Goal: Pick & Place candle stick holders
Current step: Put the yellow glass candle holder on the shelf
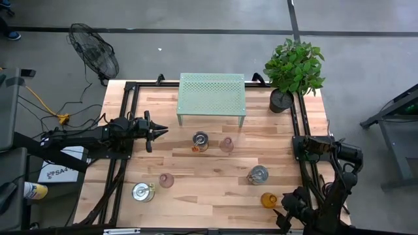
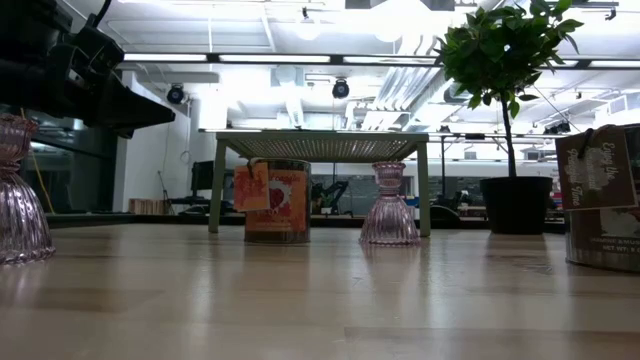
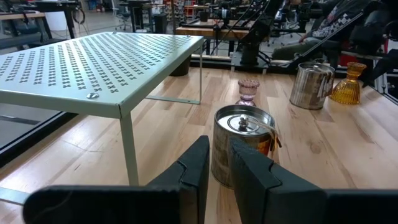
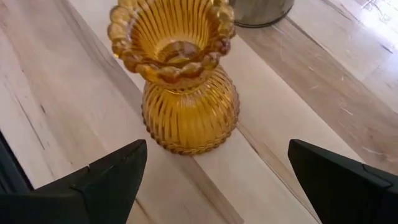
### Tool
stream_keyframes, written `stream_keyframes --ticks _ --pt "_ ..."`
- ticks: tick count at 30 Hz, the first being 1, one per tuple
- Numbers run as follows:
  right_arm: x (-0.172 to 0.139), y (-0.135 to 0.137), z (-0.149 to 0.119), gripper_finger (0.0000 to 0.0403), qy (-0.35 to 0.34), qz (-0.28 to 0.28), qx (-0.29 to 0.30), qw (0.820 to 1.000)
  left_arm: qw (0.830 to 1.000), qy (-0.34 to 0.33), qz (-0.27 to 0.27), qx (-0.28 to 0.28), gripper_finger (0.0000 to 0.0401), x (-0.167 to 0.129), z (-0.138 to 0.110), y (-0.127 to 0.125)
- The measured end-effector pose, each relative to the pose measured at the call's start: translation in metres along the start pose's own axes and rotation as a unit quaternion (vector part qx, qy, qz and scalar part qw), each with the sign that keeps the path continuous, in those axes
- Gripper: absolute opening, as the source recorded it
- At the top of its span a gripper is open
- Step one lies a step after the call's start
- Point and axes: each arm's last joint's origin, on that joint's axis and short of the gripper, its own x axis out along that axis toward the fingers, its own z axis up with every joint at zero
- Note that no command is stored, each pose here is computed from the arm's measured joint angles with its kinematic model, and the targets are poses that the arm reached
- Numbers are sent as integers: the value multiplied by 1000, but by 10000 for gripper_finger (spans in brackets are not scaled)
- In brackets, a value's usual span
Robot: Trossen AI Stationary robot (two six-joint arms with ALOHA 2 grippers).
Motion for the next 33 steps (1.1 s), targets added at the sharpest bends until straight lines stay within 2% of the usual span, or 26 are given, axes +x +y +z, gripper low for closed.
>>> stream_keyframes --ticks 9,14,25,33 --pt "-1 3 -2 386 -6 24 -31 999 1000 0 0 0 58 0 0 0" --pt "-1 2 -1 386 -12 19 -50 999 1000 0 0 0 58 0 0 0" --pt "-1 3 -2 386 -2 19 -47 999 1000 0 0 0 58 0 0 0" --pt "-1 4 0 386 -33 35 -51 998 1000 0 0 0 58 0 0 0"
